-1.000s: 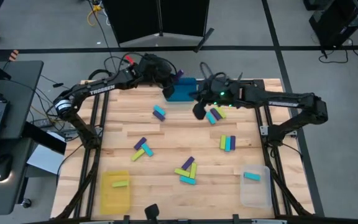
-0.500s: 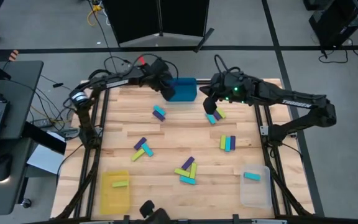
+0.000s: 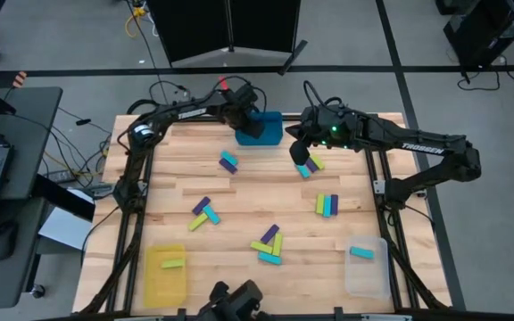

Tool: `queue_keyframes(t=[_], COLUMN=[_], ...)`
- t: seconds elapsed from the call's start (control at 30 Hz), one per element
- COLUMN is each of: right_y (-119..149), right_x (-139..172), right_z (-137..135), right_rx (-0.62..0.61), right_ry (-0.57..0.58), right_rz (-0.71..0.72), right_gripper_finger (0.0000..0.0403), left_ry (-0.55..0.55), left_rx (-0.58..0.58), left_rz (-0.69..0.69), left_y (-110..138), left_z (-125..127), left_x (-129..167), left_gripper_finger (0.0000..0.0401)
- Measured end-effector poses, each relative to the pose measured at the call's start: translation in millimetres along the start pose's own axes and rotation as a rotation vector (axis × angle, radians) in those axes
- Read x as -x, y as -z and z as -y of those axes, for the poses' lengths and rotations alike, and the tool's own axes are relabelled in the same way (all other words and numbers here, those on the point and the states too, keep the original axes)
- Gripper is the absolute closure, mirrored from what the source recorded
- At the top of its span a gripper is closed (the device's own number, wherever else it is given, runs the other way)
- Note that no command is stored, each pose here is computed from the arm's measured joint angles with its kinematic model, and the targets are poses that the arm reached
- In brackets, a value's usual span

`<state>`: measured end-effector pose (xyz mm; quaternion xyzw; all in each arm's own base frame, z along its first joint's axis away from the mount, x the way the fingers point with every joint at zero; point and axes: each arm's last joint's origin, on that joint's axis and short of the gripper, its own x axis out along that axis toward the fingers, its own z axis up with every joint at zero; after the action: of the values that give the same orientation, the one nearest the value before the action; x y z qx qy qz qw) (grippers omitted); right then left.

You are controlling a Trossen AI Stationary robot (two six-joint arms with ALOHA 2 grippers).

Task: Sort blocks
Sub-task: Put the purple block into the blue bin, then put the sky blue block into the white bin

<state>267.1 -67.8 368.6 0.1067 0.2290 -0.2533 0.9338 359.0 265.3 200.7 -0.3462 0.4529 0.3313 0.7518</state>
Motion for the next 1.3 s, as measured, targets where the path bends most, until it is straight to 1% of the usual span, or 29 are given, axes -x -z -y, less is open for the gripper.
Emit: queue_keyframes(t=[0.13,0.23,0.53,0.93,0.97,1.13,1.2,1.3], right_y=[0,0,0,0,0,0,0,0], right_x=[0,0,0,0,0,0,0,0], right_z=[0,0,0,0,0,0,0,0], right_rx=[0.001,0.001,0.007,0.002,0.002,0.002,0.002,0.002], right_ry=[0.0,0.0,0.0,0.0,0.0,0.0,0.0,0.0], right_rz=[-0.002,-0.002,-0.003,-0.003,-0.003,-0.003,-0.003,-0.003], right_gripper_finger=[0.0392,0.0392,0.0392,0.0392,0.0392,0.0392,0.0392,0.0392], left_ry=[-0.02,-0.026,-0.052,-0.059,-0.059,-0.058,-0.057,-0.052], left_rx=[0.034,0.053,0.08,0.132,0.133,0.133,0.132,0.126], left_rz=[-0.034,-0.034,-0.056,-0.06,-0.06,-0.058,-0.057,-0.036], left_y=[1,0,-1,0,0,0,-1,-5], left_z=[-8,-12,-22,-23,-23,-23,-23,-21], left_x=[-3,-5,-4,-4,-4,-4,-4,0], left_gripper_finger=[0.0301,0.0301,0.0301,0.03,0.0294,0.0235,0.0227,0.0228])
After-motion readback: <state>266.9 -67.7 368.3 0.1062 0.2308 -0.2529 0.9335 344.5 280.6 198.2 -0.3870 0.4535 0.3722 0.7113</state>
